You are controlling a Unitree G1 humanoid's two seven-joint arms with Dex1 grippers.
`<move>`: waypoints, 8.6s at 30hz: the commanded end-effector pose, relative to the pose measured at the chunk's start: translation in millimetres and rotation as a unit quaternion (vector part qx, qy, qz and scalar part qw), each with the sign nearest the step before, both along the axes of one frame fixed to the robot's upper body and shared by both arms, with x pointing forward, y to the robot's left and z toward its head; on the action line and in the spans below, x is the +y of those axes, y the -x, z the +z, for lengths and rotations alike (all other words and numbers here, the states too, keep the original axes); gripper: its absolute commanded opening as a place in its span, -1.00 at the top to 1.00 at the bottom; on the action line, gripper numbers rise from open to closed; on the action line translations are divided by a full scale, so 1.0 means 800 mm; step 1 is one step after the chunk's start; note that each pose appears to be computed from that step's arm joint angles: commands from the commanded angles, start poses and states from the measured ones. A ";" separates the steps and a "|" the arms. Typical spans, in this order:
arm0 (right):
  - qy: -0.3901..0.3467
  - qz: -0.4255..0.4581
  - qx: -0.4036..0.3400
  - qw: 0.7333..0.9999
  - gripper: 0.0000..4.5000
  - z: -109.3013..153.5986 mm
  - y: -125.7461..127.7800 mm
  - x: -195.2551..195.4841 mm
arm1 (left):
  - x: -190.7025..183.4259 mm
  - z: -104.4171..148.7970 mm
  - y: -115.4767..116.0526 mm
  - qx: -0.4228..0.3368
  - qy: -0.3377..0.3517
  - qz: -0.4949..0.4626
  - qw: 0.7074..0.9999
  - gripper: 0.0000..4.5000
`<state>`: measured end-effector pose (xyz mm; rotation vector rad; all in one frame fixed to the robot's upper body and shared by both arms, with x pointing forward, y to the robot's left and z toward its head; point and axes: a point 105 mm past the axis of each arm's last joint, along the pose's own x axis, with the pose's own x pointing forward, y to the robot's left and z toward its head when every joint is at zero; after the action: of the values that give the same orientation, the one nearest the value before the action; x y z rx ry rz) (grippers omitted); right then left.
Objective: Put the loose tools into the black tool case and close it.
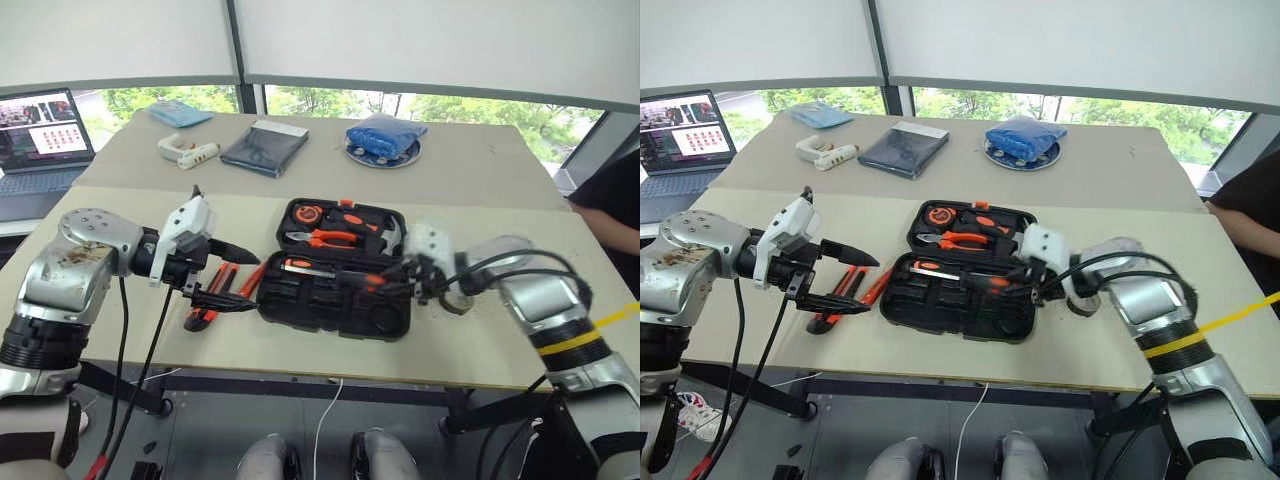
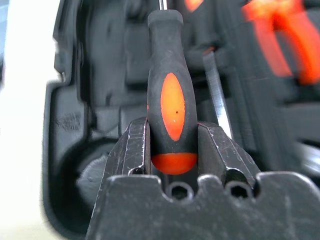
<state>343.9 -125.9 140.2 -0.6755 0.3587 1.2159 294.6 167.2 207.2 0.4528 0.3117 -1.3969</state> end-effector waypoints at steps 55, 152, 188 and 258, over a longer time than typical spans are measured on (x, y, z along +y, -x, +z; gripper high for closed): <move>-0.101 -0.045 -0.022 0.994 0.98 0.039 -0.031 0.062 | 0.013 -0.002 -0.018 -0.051 -0.004 0.039 0.998 -1.00; -0.227 -0.051 0.017 0.972 -1.00 0.077 0.125 0.027 | -0.023 0.023 -0.103 -0.065 -0.063 0.130 0.987 0.81; -0.240 -0.106 0.004 0.965 -1.00 0.073 0.127 0.018 | -0.099 -0.036 -0.093 -0.028 -0.205 -0.129 0.970 -0.56; -0.247 -0.118 0.026 0.961 -1.00 0.054 0.128 0.025 | -0.041 -0.120 -0.093 0.146 -0.105 0.002 0.984 0.97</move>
<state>243.8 -107.2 172.3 -0.1333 0.2192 1.0360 379.5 122.0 132.2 0.4003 0.6116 -1.4157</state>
